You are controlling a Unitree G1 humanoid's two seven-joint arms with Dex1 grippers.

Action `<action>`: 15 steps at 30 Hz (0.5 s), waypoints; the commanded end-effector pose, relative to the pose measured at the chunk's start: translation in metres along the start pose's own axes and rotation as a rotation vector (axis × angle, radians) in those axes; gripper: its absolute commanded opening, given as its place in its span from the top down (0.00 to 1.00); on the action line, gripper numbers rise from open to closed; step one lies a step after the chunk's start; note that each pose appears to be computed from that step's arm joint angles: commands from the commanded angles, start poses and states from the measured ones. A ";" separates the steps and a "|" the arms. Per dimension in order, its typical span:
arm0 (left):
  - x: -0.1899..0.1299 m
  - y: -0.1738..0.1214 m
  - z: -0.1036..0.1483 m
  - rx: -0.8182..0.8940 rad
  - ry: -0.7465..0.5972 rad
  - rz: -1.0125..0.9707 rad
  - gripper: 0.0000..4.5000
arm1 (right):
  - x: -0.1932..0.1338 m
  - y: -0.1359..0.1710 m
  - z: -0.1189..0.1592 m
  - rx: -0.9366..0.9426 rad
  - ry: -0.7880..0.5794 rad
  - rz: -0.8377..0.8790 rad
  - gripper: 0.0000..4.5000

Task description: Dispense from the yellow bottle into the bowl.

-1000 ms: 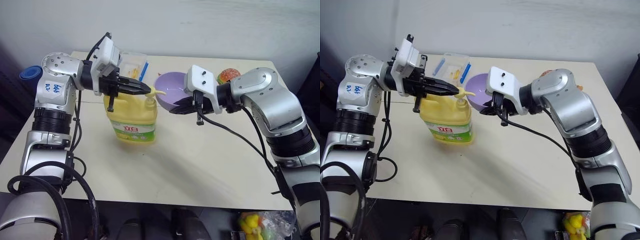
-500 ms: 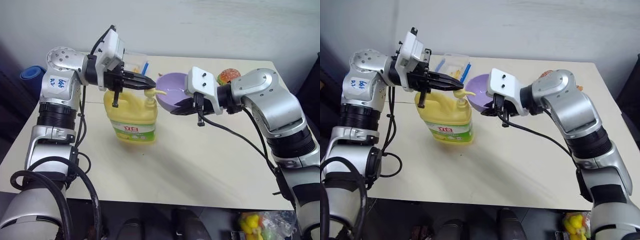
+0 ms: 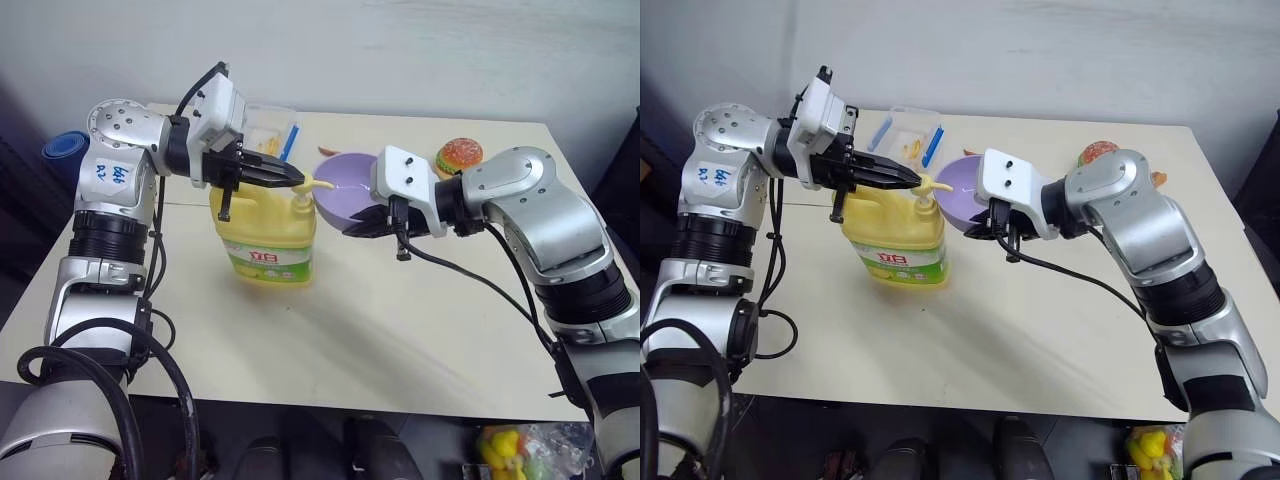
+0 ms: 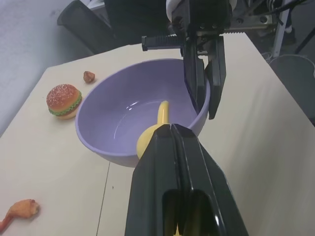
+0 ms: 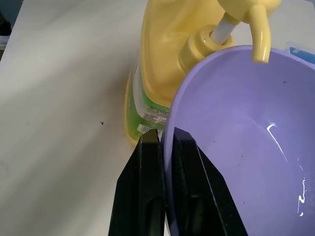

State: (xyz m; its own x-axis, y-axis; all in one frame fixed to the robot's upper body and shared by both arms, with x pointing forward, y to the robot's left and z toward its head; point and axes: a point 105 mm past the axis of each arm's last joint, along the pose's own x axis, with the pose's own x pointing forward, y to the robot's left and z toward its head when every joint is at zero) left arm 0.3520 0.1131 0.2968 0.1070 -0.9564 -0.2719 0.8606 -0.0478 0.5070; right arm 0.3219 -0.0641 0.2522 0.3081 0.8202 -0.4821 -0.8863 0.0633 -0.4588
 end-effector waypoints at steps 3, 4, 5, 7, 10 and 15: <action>0.004 0.003 0.001 0.023 0.039 0.002 1.00 | -0.007 0.001 0.015 -0.061 -0.029 -0.011 1.00; 0.004 0.003 0.000 0.024 0.042 0.002 1.00 | -0.006 0.001 0.015 -0.060 -0.028 -0.010 1.00; 0.004 0.004 0.000 0.023 0.039 0.005 1.00 | -0.006 0.001 0.014 -0.059 -0.028 -0.010 1.00; 0.002 0.009 0.008 0.007 0.000 0.029 1.00 | -0.006 0.002 0.013 -0.059 -0.026 -0.009 1.00; -0.002 0.016 0.018 -0.006 -0.039 0.059 1.00 | -0.006 0.002 0.013 -0.057 -0.027 -0.010 1.00; -0.005 0.013 0.012 0.025 0.010 0.053 1.00 | -0.006 0.002 0.012 -0.059 -0.026 -0.011 1.00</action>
State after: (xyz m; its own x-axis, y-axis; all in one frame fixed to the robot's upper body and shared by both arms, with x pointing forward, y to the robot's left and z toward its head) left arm 0.3592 0.1111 0.3063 0.1410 -0.9585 -0.2478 0.8695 0.0002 0.4939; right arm 0.3202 -0.0638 0.2527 0.3063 0.8205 -0.4826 -0.8841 0.0571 -0.4639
